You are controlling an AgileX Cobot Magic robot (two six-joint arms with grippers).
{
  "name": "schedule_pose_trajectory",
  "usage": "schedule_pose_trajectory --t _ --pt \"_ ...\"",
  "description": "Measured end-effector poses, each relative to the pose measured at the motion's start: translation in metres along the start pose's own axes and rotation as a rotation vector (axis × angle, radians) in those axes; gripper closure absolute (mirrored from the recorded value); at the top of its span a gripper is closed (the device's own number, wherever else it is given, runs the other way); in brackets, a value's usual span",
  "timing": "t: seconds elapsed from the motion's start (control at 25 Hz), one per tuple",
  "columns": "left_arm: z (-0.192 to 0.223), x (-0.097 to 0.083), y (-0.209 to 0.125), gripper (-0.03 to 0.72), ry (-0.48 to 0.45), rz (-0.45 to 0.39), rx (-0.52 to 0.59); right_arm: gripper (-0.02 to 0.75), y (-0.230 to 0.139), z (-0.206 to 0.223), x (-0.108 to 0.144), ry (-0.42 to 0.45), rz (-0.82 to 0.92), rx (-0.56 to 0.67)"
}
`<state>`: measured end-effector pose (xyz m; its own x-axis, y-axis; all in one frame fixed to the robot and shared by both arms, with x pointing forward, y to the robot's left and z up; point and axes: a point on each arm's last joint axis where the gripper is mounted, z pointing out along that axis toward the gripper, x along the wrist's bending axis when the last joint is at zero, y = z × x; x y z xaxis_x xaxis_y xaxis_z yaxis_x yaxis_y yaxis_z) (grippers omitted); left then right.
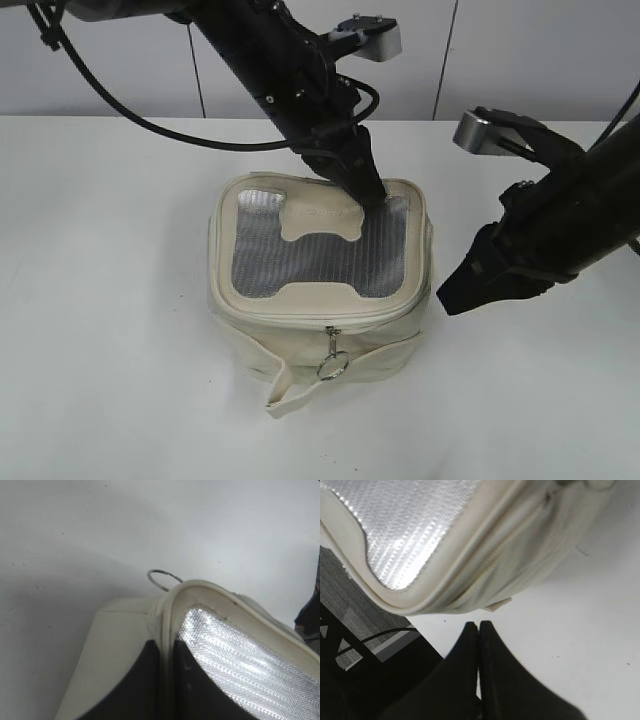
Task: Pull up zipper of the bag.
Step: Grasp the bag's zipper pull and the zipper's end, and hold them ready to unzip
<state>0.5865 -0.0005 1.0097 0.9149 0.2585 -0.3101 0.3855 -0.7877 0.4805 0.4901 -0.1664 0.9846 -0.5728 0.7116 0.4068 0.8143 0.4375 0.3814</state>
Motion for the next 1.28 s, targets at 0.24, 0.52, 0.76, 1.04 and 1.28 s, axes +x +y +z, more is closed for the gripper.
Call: schedule_pose_trajectory --t 0.24,0.52,0.76,1.04,1.28 --pt "0.000 0.000 0.000 0.650 0.000 0.000 0.000 0.729 0.003 0.002 0.001 -0.051 0.008 -0.024" --pt "0.000 0.000 0.000 0.650 0.000 0.000 0.000 0.624 0.007 0.000 -0.012 -0.175 0.052 -0.081" --pt "0.000 0.000 0.000 0.650 0.000 0.000 0.000 0.267 0.008 -0.007 -0.026 -0.218 0.035 -0.114" --pt "0.000 0.000 0.000 0.650 0.000 0.000 0.000 0.229 0.011 -0.007 -0.025 -0.199 -0.034 -0.133" --pt "0.000 0.000 0.000 0.650 0.000 0.000 0.000 0.234 0.014 -0.002 -0.028 -0.205 -0.072 -0.151"
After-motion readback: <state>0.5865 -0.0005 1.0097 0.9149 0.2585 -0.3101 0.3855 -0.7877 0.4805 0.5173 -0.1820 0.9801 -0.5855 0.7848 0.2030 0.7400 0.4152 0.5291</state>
